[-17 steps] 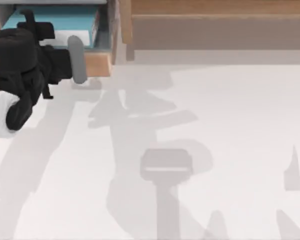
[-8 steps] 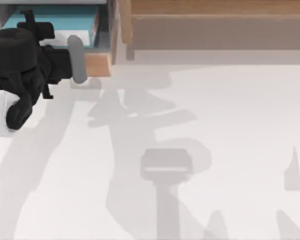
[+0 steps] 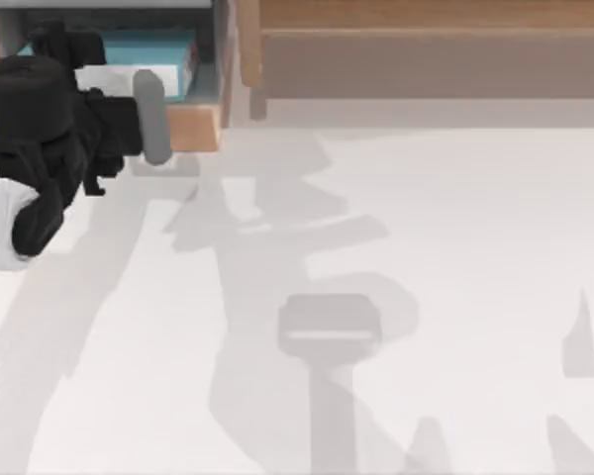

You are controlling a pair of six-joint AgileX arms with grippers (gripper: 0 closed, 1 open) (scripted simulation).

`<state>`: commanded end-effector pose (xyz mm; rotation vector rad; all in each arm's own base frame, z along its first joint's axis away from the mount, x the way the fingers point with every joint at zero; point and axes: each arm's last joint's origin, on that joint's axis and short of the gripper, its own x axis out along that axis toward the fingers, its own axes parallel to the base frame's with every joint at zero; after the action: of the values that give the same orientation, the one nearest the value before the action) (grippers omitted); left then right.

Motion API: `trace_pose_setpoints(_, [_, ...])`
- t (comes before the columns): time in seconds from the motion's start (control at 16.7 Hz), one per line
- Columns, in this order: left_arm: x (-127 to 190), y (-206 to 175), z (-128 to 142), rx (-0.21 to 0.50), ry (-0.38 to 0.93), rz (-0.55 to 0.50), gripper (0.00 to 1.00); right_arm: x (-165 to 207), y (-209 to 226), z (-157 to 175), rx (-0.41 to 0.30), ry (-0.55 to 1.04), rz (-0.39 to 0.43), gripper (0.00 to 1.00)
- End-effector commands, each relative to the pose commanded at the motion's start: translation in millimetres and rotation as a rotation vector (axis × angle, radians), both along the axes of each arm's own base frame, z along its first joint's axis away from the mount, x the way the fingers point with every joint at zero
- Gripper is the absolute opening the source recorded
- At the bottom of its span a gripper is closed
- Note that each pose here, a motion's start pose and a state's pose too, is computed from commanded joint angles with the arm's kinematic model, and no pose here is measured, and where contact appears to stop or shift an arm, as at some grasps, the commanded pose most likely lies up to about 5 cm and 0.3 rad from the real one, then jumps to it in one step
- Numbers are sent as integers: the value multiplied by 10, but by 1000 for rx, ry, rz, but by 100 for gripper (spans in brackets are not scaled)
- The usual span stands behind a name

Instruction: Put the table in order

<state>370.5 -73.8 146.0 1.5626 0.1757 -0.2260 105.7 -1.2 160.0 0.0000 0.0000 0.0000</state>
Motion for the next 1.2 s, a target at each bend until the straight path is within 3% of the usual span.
trace_pose_setpoints(0.6, [-11, -5, 2, -1, 0, -1, 100, 0, 0, 0, 0, 0, 0, 100])
trace_pose_setpoints(1.2, [-483, 8, -6, -1, 5, -1, 100, 0, 0, 0, 0, 0, 0, 100])
